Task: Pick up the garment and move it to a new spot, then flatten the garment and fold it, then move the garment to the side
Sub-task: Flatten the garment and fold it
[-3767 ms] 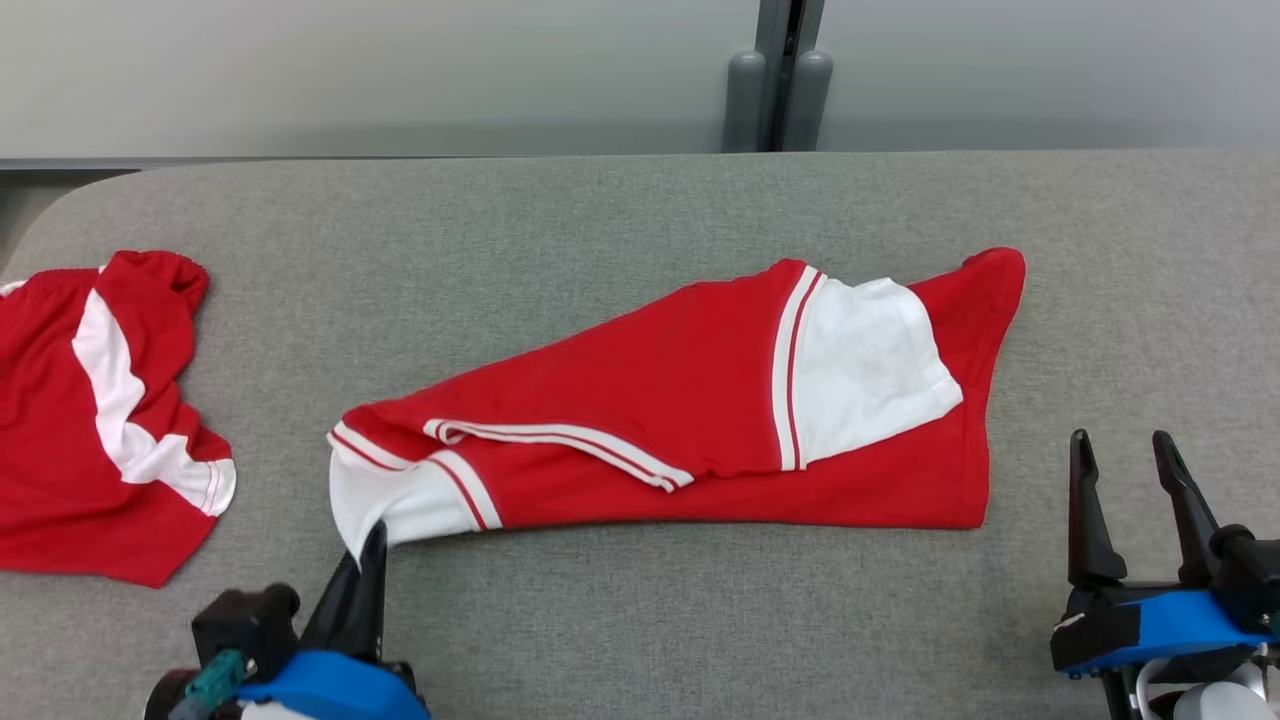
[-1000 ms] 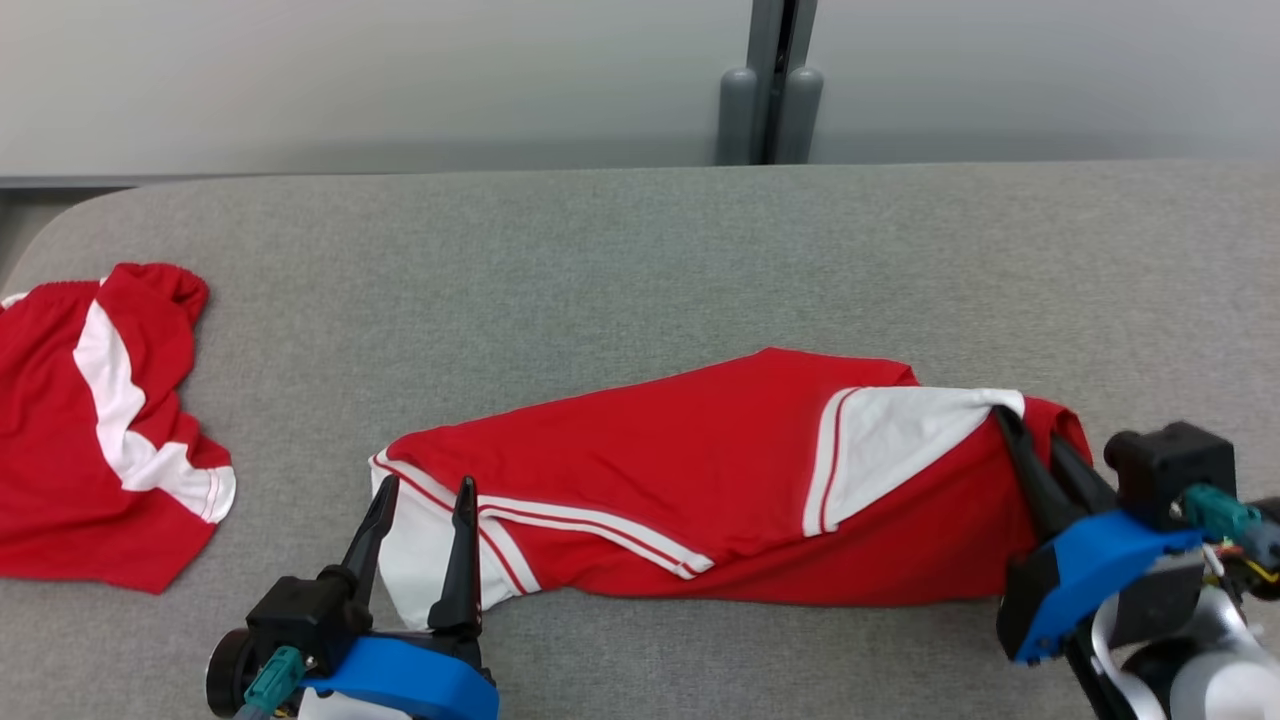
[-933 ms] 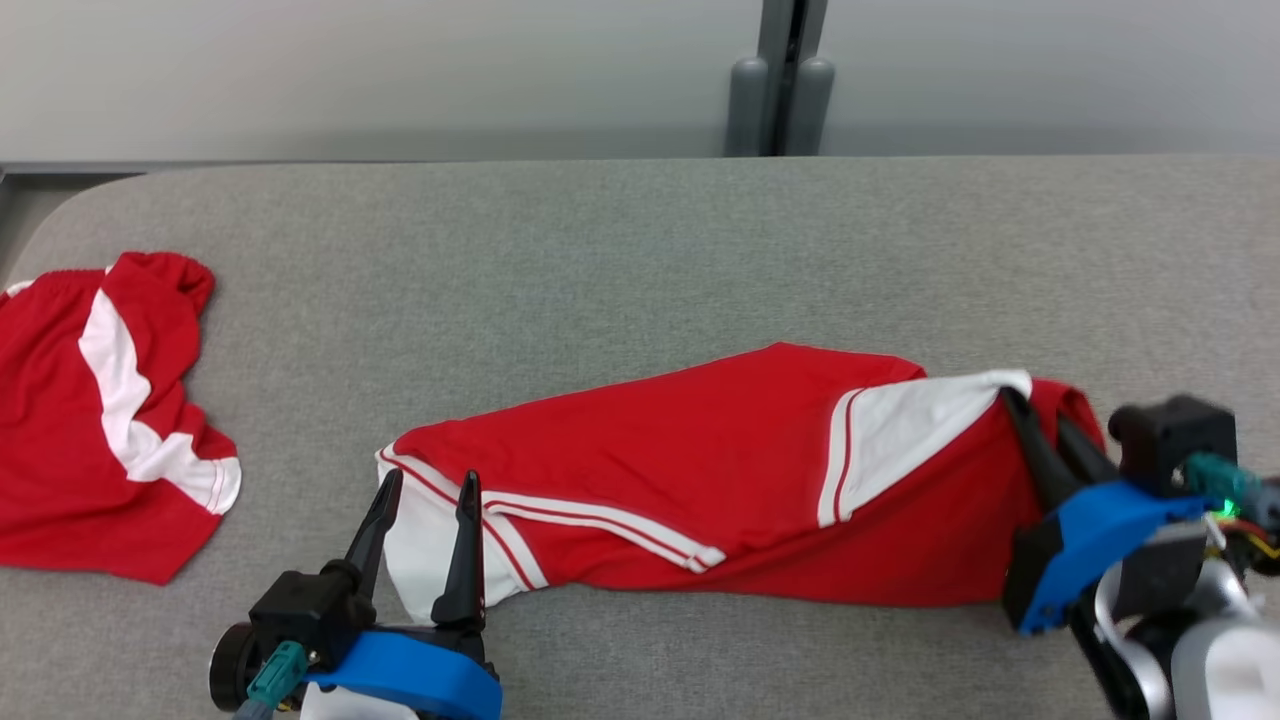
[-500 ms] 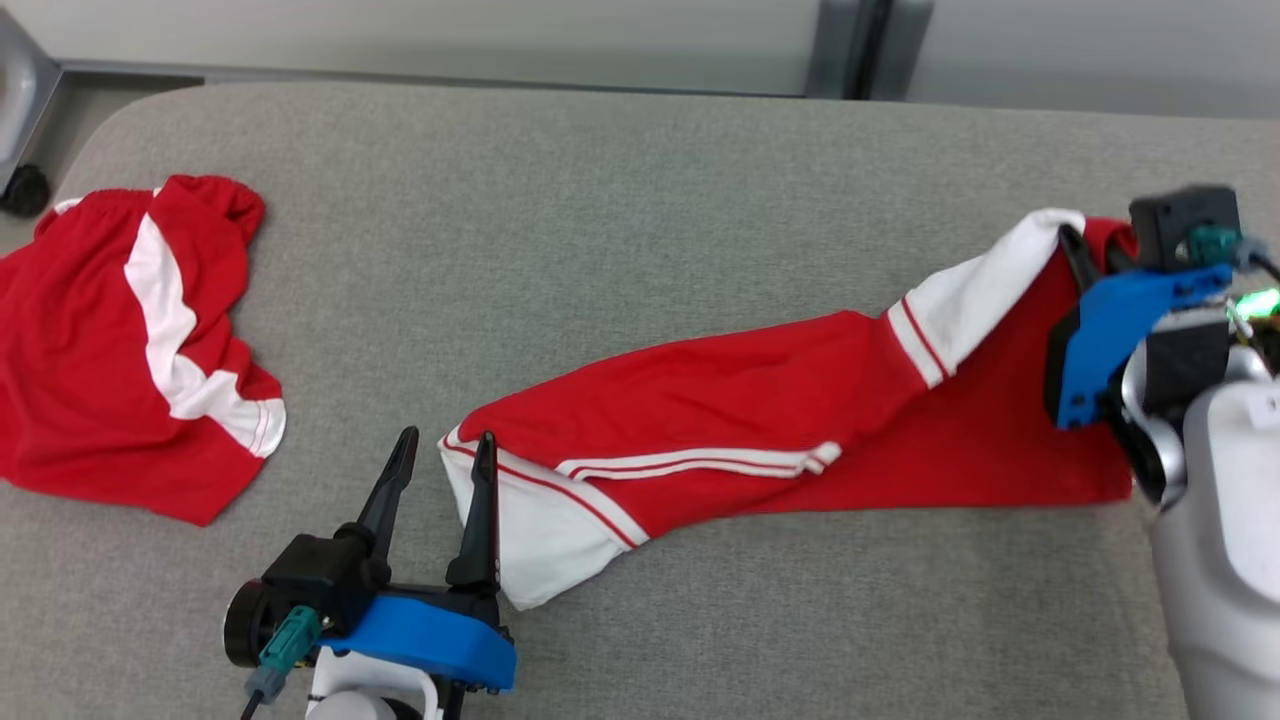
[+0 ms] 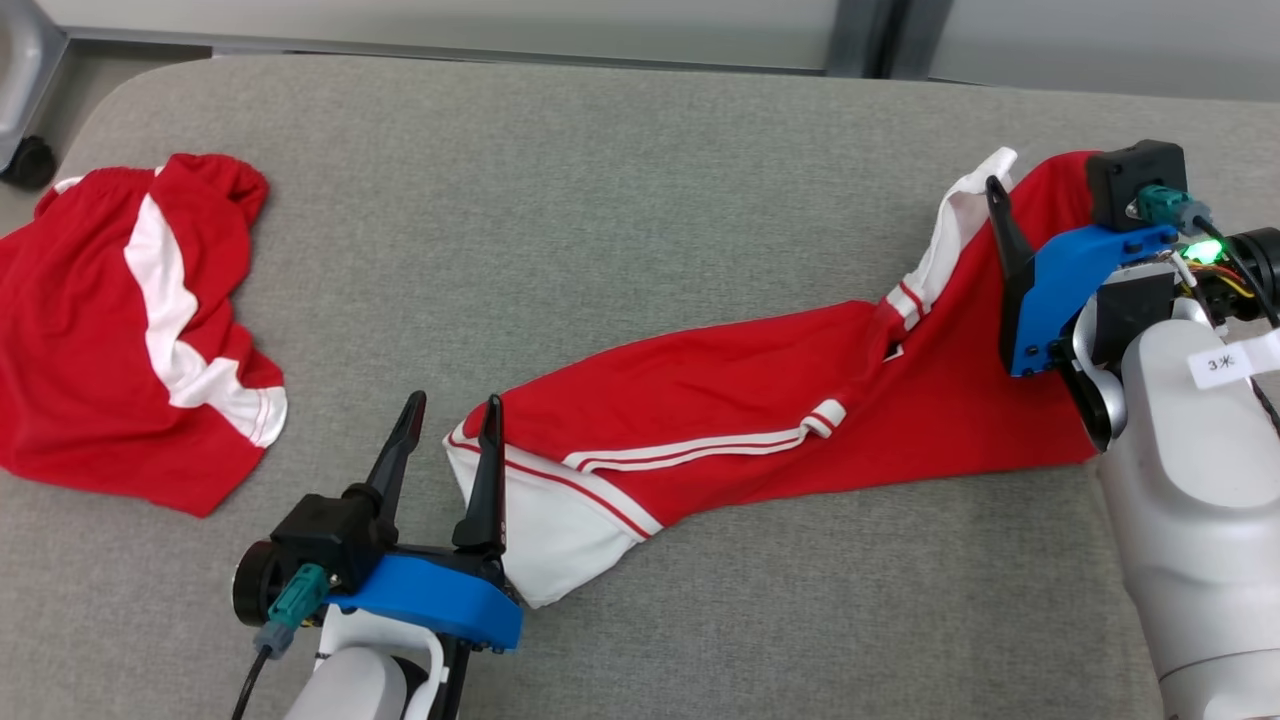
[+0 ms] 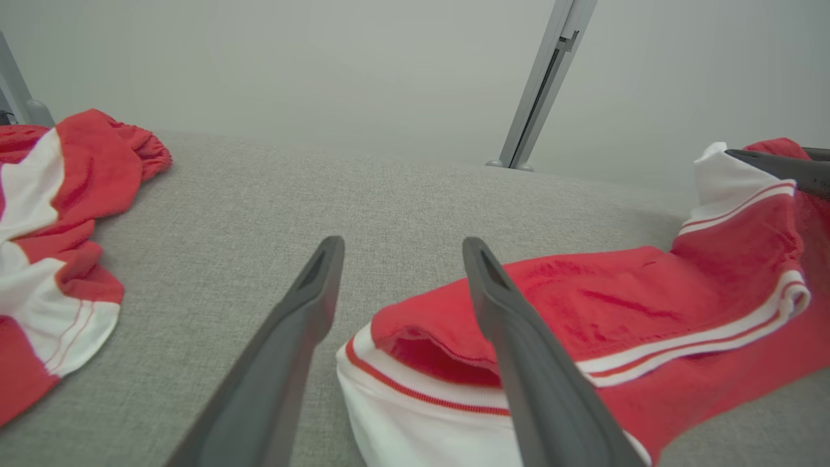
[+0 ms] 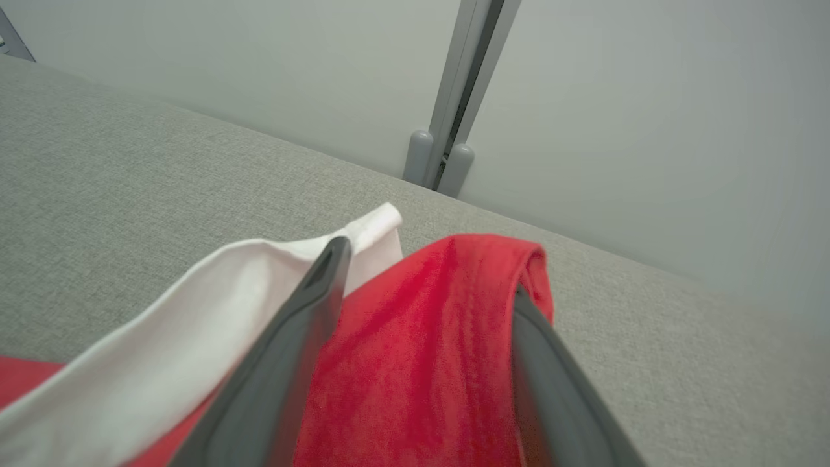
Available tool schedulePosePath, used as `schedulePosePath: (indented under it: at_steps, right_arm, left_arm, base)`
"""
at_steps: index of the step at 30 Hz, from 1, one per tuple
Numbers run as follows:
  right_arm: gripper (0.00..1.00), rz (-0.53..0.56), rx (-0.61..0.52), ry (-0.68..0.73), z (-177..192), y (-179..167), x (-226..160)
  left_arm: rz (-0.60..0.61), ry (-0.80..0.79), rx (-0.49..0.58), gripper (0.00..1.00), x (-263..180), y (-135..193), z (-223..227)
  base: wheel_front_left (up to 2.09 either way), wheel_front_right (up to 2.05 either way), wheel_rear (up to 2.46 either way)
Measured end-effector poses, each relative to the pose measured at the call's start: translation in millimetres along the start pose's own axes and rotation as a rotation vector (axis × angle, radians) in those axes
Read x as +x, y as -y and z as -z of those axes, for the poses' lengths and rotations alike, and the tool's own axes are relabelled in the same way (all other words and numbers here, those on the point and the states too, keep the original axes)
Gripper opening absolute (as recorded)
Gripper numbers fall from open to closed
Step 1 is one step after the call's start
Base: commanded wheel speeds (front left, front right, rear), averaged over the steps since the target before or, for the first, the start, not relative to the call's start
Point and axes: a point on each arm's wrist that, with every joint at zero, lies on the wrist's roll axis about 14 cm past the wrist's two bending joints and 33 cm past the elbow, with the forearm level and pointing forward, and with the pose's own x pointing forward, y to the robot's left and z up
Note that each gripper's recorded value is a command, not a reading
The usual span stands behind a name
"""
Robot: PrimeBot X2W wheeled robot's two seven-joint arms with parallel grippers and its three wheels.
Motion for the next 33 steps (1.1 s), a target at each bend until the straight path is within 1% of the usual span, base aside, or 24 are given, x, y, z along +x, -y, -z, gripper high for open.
schedulePosePath:
  at_steps: [6, 10, 16, 21, 27, 33]
  right_arm:
    - [1.00, 0.029, 0.031, 0.097, -9, 11, -17]
    - [1.00, 0.059, 0.066, 0.130, 3, 18, -41]
    - [1.00, 0.084, 0.109, 0.172, 13, 17, -73]
    - [1.00, 0.117, 0.147, 0.225, 17, 17, -102]
    - [1.00, 0.155, 0.165, 0.267, 25, 19, -137]
    - [1.00, 0.136, 0.235, 0.295, 33, 6, -163]
  left_arm:
    - [0.031, 0.007, 0.010, 1.00, 9, 5, -4]
    - [0.058, 0.027, 0.010, 1.00, 12, 14, -11]
    - [0.073, 0.029, 0.005, 1.00, 4, 21, -12]
    - [0.067, 0.036, -0.004, 1.00, -4, 22, -14]
    - [0.040, 0.043, -0.034, 1.00, -17, 17, -13]
    - [0.020, 0.064, -0.066, 1.00, -27, 15, -14]
  base:
    - [0.00, 0.00, 0.00]
    - [0.00, 0.00, 0.00]
    - [0.00, 0.00, 0.00]
    - [0.00, 0.00, 0.00]
    - [0.00, 0.00, 0.00]
    - [0.00, 0.00, 0.00]
